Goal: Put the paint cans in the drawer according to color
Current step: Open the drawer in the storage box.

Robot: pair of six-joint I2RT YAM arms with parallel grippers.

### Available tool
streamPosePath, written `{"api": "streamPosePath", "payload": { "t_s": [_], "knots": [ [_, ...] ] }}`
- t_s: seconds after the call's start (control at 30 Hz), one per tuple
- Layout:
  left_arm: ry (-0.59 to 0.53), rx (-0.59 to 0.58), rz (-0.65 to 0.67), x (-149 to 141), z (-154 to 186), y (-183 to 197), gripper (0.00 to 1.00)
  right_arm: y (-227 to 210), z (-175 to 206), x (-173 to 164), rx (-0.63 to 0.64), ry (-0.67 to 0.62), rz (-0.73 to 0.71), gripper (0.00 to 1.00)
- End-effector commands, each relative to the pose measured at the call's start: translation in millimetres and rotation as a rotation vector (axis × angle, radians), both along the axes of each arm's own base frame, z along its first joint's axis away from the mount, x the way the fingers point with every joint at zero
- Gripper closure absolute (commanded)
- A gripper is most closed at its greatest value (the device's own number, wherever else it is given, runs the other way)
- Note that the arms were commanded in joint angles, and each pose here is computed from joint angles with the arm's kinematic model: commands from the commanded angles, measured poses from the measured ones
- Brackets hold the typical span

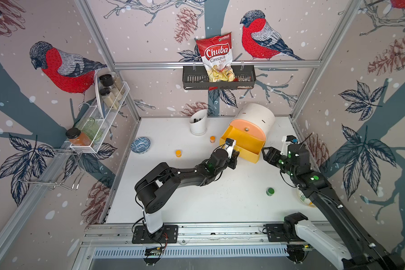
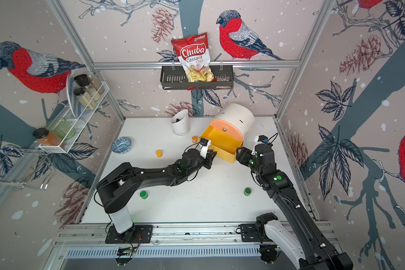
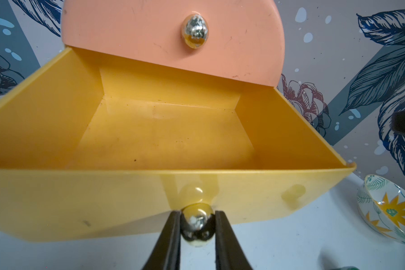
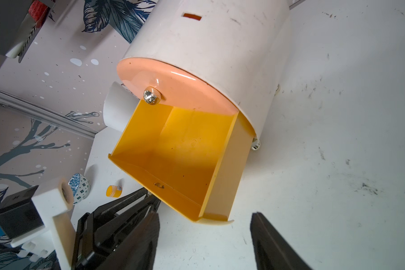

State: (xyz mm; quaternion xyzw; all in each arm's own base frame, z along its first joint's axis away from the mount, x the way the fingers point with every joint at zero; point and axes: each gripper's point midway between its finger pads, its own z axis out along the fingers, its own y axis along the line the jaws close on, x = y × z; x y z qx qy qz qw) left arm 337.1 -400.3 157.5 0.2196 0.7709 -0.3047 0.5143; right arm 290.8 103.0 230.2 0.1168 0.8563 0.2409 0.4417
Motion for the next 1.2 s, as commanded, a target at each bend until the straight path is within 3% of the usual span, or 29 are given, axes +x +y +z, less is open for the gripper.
{"api": "streamPosePath", "payload": {
  "t_s": [0.0, 0.93, 1.1, 1.17],
  "knots": [
    [-0.030, -0.037, 0.003, 0, 13, -2, 0.85, 0, 2, -1, 0.016, 0.006, -0.007, 0.34],
    [-0.076, -0.025, -0.110, 7, 22, -1, 0.82, -2, 4, -1, 0.006, 0.006, -0.015, 0.34],
    [-0.068, -0.021, -0.088, 10, 18, 3, 0.59, 0, 3, 1, 0.005, 0.013, -0.011, 0.34],
    [-0.067, -0.020, -0.070, 13, 21, 5, 0.55, -1, 4, 1, 0.004, 0.011, -0.011, 0.34]
  ]
}}
